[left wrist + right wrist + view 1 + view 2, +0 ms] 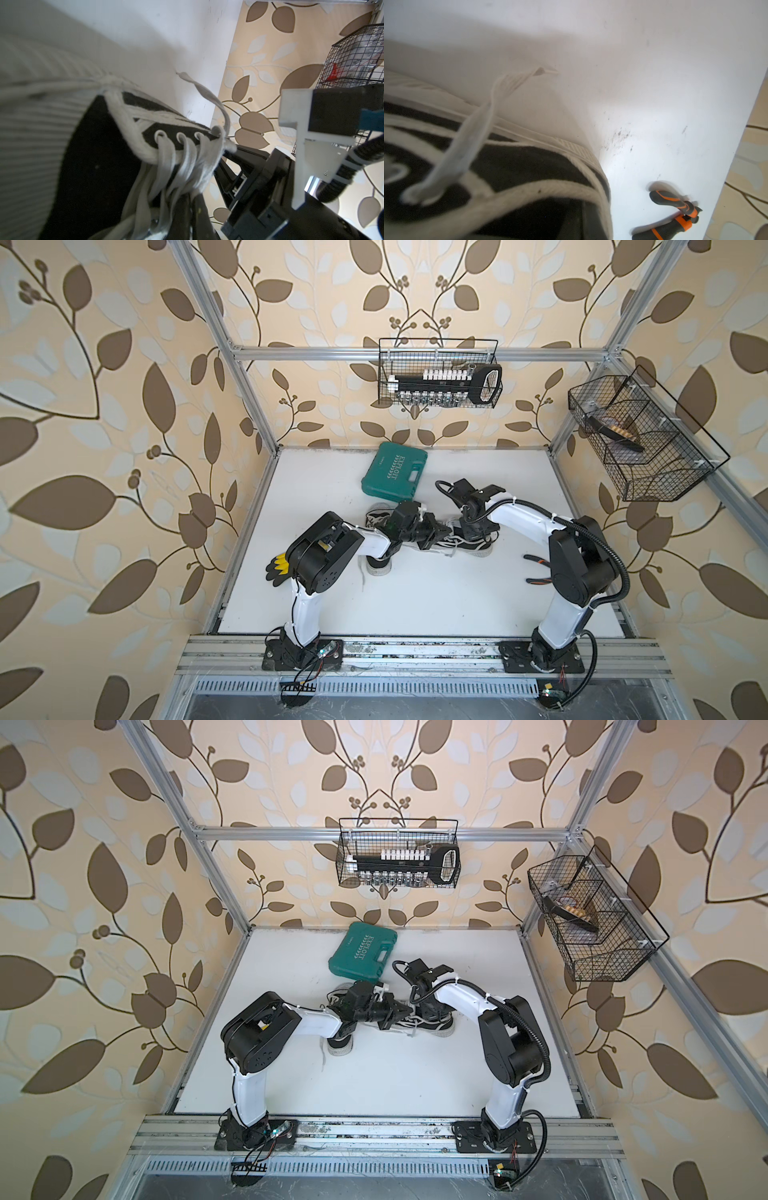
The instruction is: Insert the insole into the shoe
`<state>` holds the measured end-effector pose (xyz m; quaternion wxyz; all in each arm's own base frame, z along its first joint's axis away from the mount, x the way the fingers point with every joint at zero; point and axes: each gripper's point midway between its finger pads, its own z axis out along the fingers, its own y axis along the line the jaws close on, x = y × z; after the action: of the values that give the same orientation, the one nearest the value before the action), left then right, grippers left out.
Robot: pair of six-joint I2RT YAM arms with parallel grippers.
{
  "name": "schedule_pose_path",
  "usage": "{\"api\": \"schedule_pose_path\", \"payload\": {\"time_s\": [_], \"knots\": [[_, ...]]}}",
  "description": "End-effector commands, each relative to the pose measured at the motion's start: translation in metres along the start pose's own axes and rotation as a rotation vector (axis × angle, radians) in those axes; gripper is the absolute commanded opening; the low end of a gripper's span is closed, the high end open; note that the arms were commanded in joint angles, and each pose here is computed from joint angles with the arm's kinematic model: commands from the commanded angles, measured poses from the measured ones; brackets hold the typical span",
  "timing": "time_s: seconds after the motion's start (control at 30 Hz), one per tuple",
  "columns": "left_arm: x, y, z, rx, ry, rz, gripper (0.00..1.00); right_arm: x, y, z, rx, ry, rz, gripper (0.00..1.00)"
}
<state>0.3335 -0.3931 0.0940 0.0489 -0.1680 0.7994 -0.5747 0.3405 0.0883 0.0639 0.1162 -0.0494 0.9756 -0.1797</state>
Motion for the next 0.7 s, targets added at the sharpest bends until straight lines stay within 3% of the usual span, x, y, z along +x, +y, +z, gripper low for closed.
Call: {"api": "schedule_pose_path", "payload": {"time_s": [0.0,0.07,0.2,0.33,0.6,0.67], "knots": [[0.002,0.007,-0.001,-0.001,0.013,-0.006,0.00,0.012,-0.013,0.042,0.093,0.113,-0.035,0.00],[0.003,0.006,-0.001,0.002,0.017,-0.005,0.00,0.005,-0.015,0.039,0.116,0.122,-0.062,0.00],[0.002,0.006,-0.001,0.001,0.011,-0.006,0.00,-0.016,-0.022,-0.012,0.138,-0.014,-0.072,0.00],[0.002,0.007,0.000,0.005,0.014,-0.009,0.00,-0.013,-0.031,-0.035,0.173,-0.027,-0.076,0.00],[0.005,0.006,-0.003,0.004,0.015,-0.004,0.00,0.024,-0.037,0.038,0.197,0.155,-0.093,0.00],[0.004,0.006,-0.003,0.004,0.013,-0.005,0.00,0.022,-0.037,0.040,0.192,0.173,-0.105,0.00]]}}
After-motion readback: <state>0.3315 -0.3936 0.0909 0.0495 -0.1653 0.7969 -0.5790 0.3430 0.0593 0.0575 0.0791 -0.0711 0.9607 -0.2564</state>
